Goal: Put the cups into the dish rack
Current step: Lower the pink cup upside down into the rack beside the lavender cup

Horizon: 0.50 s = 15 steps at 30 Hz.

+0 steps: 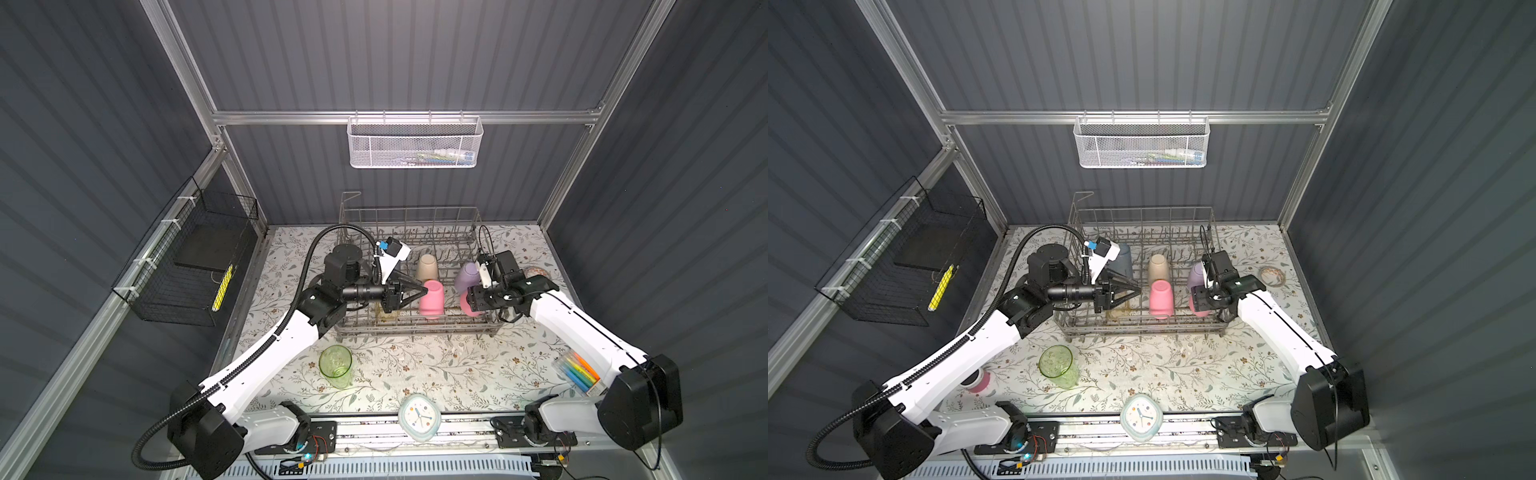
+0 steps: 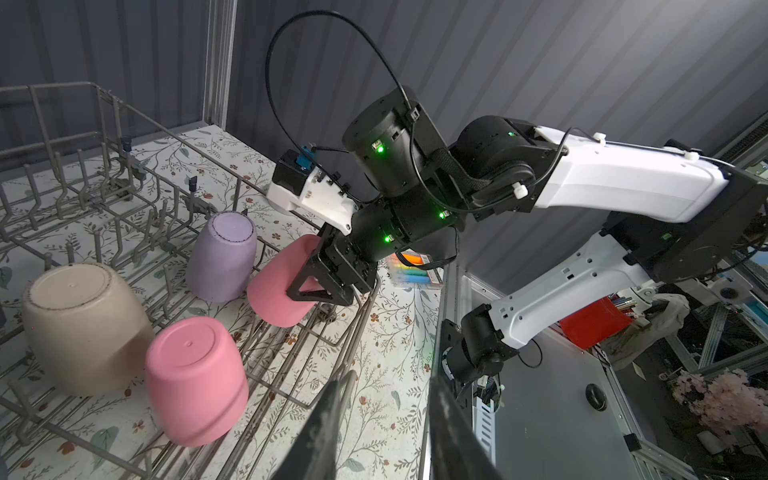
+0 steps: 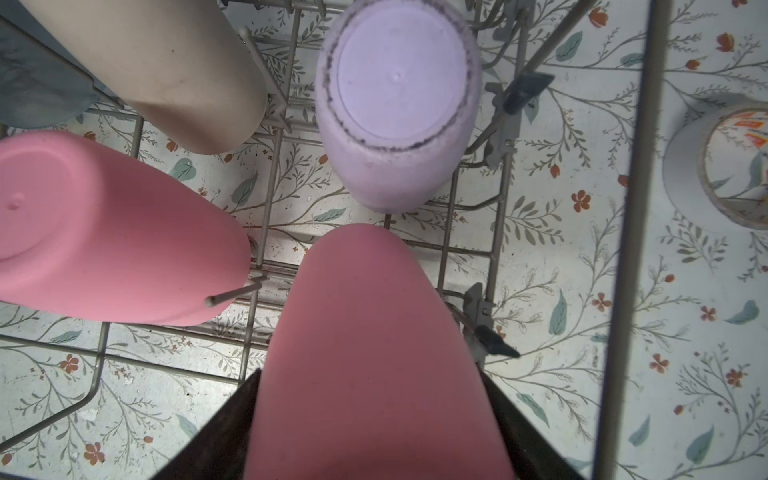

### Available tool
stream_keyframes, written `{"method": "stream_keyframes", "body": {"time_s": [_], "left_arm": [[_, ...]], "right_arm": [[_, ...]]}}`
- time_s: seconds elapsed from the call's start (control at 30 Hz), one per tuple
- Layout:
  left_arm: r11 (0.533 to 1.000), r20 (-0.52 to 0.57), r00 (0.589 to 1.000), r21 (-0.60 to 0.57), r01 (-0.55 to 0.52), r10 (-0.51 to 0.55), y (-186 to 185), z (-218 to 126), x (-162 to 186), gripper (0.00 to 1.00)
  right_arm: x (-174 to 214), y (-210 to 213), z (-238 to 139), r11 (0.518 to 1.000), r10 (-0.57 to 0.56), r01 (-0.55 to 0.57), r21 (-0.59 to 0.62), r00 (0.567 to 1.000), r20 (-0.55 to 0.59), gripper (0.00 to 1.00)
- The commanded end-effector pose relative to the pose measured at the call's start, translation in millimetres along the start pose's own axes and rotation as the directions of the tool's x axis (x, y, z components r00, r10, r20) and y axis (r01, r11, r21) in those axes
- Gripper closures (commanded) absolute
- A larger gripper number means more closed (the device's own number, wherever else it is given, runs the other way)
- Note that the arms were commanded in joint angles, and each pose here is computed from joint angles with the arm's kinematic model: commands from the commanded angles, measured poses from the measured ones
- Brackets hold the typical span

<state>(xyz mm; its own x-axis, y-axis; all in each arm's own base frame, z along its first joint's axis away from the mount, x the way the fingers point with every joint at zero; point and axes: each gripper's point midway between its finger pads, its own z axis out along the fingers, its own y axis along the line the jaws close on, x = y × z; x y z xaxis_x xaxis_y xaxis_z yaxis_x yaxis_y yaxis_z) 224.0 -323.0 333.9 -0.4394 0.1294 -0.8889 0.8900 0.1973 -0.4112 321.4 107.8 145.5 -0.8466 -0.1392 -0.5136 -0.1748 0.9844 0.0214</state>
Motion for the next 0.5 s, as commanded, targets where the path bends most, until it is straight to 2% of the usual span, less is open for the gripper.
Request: {"method": "stream_keyframes", "body": {"time_s": [0.0, 0.47], "left_arm": [[1.0, -0.009, 1.0, 0.002, -0.016, 0.016, 0, -2, 4, 0.64], [1.0, -0.02, 1.0, -0.005, -0.01, 0.01, 2, -2, 10, 0.64]], "right_arm": [[-2, -2, 1, 1.0, -0.003, 0.003, 0.022, 1.0, -0.008, 0.41], [2, 1, 14, 0.998, -0.016, 0.019, 0.065, 0.999, -0.052, 0.33]]}}
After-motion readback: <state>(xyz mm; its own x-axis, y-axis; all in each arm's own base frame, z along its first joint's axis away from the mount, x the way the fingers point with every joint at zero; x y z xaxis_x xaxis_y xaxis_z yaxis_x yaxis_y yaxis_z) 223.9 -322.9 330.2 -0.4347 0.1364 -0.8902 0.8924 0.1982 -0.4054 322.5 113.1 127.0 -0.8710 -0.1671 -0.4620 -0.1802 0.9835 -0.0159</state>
